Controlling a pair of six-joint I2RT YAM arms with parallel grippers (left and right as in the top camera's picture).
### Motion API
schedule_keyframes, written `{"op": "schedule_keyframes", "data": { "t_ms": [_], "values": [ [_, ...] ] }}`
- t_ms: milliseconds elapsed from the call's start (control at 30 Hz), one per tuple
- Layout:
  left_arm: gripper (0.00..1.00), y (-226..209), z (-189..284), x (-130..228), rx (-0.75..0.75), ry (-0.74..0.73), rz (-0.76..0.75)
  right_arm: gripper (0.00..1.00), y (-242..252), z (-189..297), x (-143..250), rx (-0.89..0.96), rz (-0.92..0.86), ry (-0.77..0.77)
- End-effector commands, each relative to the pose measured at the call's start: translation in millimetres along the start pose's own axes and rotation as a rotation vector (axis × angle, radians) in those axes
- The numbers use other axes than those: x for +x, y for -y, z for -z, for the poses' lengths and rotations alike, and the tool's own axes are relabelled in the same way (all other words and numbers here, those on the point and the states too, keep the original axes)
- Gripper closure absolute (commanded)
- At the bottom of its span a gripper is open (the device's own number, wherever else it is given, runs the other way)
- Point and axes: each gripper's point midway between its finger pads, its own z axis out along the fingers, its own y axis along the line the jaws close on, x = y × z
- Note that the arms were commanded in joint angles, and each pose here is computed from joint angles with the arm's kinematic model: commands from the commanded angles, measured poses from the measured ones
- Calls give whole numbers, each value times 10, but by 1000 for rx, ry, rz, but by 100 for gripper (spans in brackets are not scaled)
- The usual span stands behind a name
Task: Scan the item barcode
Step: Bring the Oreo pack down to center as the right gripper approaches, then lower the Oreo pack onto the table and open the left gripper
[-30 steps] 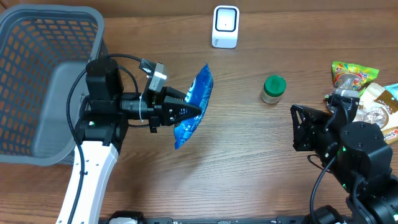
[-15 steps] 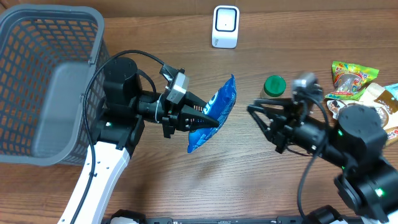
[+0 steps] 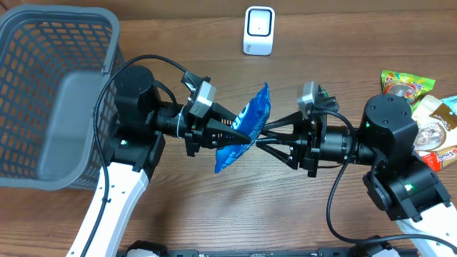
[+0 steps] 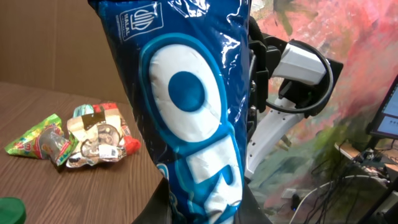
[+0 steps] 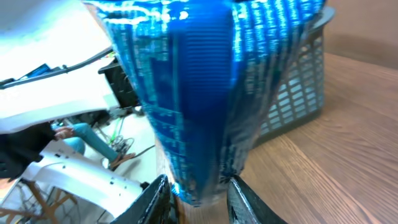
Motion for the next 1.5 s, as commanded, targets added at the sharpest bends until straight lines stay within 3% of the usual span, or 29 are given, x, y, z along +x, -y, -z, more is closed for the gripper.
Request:
{"op": "schedule_keyframes", "data": {
  "t_ms": [0, 233, 533, 700, 833, 933, 1067, 1333, 1400, 1467],
  "values": [
    [95, 53, -2, -29, 18, -3, 4, 68, -77, 3, 10, -46, 26, -5],
    [96, -545, 0, 341, -72, -2, 183, 67, -27, 2, 13, -18, 23, -3],
    [96, -1227, -9, 1106, -69, -19, 487, 67, 431, 62, 261, 243, -107, -61],
    [96, -1742, 151, 1697, -427, -123, 689, 67, 593, 125, 402, 345, -158, -98],
    [96, -1931, 382, 2145, -707, -270, 768, 66, 710, 182, 481, 422, -182, -118],
    [96, -2003, 616, 2489, -944, -437, 775, 66, 759, 208, 508, 455, -188, -124],
    [96, -2035, 739, 2692, -1139, -610, 694, 66, 791, 226, 523, 476, -192, -127],
    [95, -2101, 582, 2671, -1328, -816, 377, 65, 1040, 370, 731, 639, -252, -185],
    [84, -2128, 532, 2634, -1327, -802, 353, 65, 1146, 448, 830, 715, -296, -208],
    [50, -2151, 504, 2609, -1320, -783, 348, 65, 1211, 499, 912, 765, -333, -227]
  ]
}}
